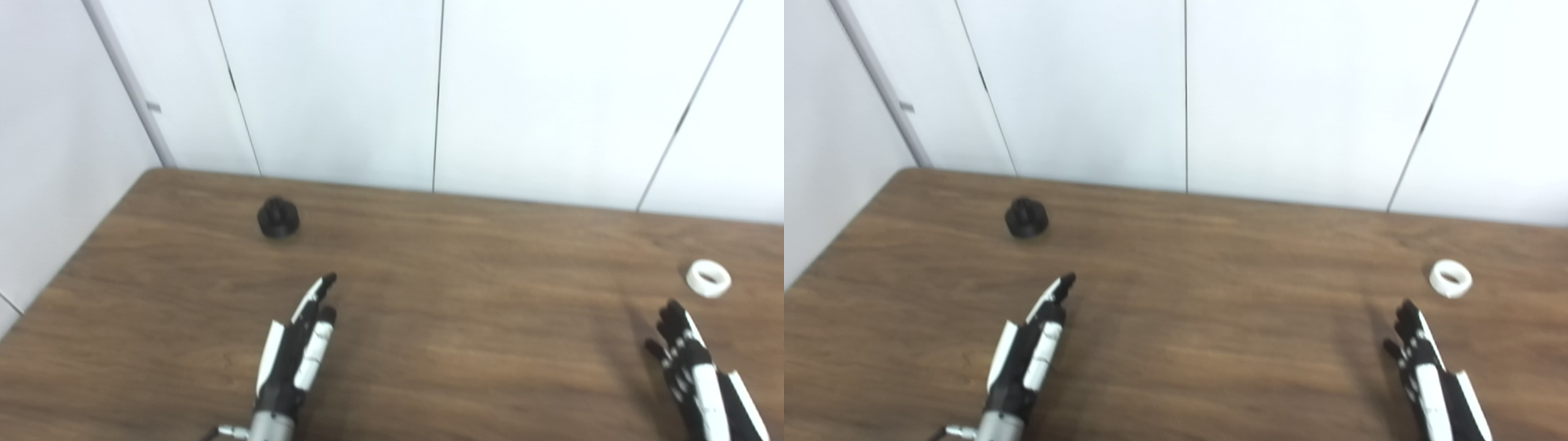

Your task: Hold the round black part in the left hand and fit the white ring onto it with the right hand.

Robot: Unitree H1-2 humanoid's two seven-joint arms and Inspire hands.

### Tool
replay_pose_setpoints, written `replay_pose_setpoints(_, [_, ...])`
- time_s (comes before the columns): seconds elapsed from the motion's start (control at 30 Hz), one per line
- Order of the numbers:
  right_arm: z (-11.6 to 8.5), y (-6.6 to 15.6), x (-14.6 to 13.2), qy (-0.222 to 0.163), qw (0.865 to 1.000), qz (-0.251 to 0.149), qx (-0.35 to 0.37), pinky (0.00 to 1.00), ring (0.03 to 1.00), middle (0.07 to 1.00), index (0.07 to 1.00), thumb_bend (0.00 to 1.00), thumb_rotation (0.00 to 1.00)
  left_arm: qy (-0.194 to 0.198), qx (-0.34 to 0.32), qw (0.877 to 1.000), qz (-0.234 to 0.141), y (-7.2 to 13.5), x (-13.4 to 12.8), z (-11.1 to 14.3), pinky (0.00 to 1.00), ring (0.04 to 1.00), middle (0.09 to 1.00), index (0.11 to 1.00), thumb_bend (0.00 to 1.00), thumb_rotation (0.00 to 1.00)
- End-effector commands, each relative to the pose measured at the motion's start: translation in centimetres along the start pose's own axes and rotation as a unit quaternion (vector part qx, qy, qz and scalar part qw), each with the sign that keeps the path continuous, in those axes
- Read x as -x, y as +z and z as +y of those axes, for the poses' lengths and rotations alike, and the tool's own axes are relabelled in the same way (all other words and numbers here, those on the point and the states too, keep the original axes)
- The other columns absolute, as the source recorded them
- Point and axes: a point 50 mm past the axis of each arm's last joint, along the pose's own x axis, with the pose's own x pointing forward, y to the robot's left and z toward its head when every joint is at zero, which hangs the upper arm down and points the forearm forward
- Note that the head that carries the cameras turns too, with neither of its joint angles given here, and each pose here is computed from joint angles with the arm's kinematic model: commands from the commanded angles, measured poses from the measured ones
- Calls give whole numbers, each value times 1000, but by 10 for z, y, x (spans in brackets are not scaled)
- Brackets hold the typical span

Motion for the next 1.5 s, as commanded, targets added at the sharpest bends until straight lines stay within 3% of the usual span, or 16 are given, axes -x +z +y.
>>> replay_pose_setpoints(0.0, [-3, -13, 6, -19, 999, 25, 10, 1000, 985, 978, 1000, 468, 1000, 5, 18, 999, 27, -10, 12, -15, 1000, 976, 961, 937, 623, 998])
replay_pose_setpoints(0.67, [-1, -17, 7, -24, 999, 41, 23, 1000, 965, 953, 996, 446, 1000, -3, 17, 1000, 25, -14, 12, -16, 1000, 988, 970, 950, 618, 984])
replay_pose_setpoints(0.77, [-1, -16, 7, -22, 999, 39, 25, 1000, 966, 953, 997, 459, 1000, 3, 6, 1000, 27, -11, 13, -15, 1000, 988, 970, 947, 593, 902])
replay_pose_setpoints(0.87, [-1, -16, 7, -23, 999, 38, 25, 1000, 964, 953, 996, 456, 1000, 14, -7, 1000, 25, -6, 14, -12, 981, 976, 967, 947, 588, 758])
replay_pose_setpoints(1.03, [-2, -15, 8, -25, 999, 39, 29, 1000, 961, 947, 998, 433, 1000, 44, -10, 999, 14, 10, 11, -6, 978, 960, 948, 935, 706, 456])
replay_pose_setpoints(1.13, [-1, -15, 9, -26, 998, 40, 30, 1000, 960, 947, 996, 430, 1000, 65, -42, 997, 6, 23, 3, 4, 986, 957, 937, 928, 757, 342])
replay_pose_setpoints(1.23, [-1, -15, 10, -27, 998, 43, 28, 1000, 959, 946, 995, 440, 1000, 92, -87, 992, 0, 37, -9, 20, 971, 946, 926, 918, 815, 286])
replay_pose_setpoints(1.47, [-1, -18, 10, -28, 998, 43, 33, 1000, 955, 945, 993, 456, 1000, 142, -184, 973, -1, 61, -39, 61, 952, 948, 932, 901, 863, 289])
